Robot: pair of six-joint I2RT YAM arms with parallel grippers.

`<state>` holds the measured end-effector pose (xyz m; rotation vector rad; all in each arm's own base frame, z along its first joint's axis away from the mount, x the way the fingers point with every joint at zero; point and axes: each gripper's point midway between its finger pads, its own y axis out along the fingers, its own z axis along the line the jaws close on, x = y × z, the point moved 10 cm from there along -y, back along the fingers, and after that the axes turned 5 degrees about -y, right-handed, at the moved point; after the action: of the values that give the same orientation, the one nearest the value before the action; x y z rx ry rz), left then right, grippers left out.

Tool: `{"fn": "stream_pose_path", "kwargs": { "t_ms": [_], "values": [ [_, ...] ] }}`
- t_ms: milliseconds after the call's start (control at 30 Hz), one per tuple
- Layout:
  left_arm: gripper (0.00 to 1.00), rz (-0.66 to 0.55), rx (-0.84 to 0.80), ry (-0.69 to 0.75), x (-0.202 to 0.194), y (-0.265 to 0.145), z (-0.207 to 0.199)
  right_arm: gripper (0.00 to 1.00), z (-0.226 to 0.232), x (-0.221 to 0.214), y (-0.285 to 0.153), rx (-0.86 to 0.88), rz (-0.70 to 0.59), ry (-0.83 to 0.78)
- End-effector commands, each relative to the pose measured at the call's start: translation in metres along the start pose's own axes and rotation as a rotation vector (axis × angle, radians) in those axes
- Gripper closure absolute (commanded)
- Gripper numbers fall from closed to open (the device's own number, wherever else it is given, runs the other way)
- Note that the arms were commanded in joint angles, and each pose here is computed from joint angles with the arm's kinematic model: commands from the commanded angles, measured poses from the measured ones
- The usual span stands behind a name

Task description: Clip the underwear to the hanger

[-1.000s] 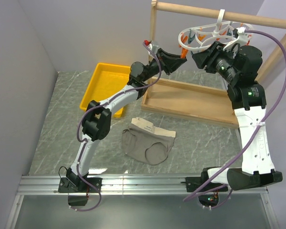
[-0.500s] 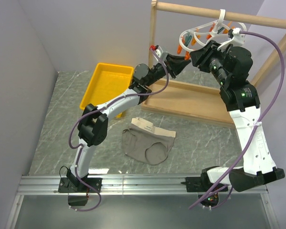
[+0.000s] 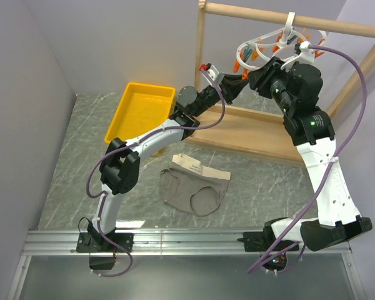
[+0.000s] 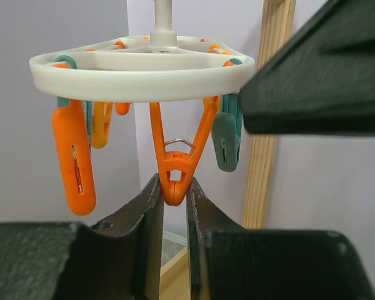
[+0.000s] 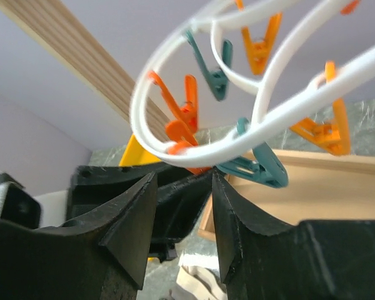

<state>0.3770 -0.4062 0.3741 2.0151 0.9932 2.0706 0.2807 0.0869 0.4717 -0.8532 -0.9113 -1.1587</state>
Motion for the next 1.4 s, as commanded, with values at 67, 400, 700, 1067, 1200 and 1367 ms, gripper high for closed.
{"fn": "stream_pose_path", "kwargs": {
  "t_ms": [67, 400, 700, 1067, 1200, 1367],
  "values": [
    [1.00, -0.076, -0.003, 0.054, 0.035, 0.001, -0.012, 0.52, 0.003, -0.004, -0.010, 0.024, -0.018, 0.004],
    [1.00, -0.074, -0.004, 0.098, 0.034, 0.001, -0.018, 0.53, 0.002, -0.001, -0.003, -0.008, -0.069, 0.032],
    [1.00, -0.066, 0.002, 0.160, 0.030, 0.002, -0.028, 0.62, -0.001, -0.004, 0.007, -0.052, -0.071, 0.059],
    [1.00, -0.087, -0.016, 0.315, 0.030, -0.004, -0.045, 0.71, -0.003, -0.003, 0.013, -0.086, -0.074, 0.059],
    [1.00, -0.092, -0.016, 0.333, 0.030, -0.002, -0.047, 0.71, -0.004, -0.006, 0.012, -0.100, -0.064, 0.057],
    [1.00, -0.091, -0.020, 0.348, 0.028, -0.003, -0.050, 0.74, -0.005, -0.009, 0.012, -0.101, -0.058, 0.050]
  ]
}}
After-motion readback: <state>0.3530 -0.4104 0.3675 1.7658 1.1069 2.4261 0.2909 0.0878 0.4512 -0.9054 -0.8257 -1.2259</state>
